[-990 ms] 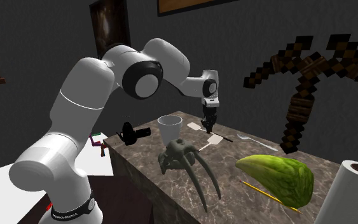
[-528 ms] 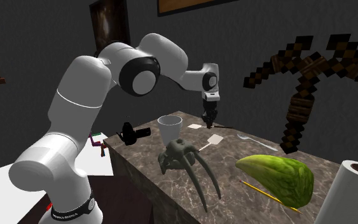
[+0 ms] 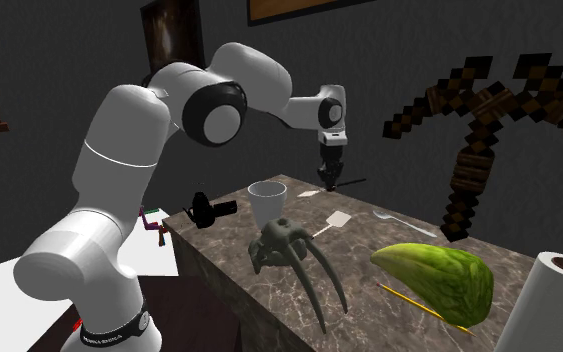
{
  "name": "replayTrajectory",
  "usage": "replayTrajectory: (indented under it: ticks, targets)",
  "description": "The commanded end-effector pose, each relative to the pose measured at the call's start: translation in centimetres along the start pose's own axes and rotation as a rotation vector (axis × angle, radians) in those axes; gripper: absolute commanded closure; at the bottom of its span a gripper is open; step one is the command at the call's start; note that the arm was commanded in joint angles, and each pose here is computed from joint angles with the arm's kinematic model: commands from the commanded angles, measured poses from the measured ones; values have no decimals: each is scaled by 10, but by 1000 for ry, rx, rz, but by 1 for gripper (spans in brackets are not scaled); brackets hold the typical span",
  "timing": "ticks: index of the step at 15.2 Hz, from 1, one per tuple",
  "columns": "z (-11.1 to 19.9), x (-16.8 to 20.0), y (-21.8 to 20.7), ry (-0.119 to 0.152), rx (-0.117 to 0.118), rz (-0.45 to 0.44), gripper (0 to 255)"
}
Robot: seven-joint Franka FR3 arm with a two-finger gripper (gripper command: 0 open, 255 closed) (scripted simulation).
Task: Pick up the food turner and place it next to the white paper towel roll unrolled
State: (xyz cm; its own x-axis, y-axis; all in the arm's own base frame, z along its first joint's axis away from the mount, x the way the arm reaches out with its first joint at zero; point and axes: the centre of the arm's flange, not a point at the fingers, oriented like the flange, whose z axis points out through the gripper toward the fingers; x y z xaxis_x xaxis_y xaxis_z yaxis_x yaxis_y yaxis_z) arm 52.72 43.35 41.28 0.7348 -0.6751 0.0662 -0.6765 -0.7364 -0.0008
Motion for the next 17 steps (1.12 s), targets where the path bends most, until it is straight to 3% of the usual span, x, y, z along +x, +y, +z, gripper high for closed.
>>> replayTrajectory:
  ticks: [1,17]
  targets:
    - [-10,0,0,0,0,0,255]
    - [-94,6,0,0,0,0,255]
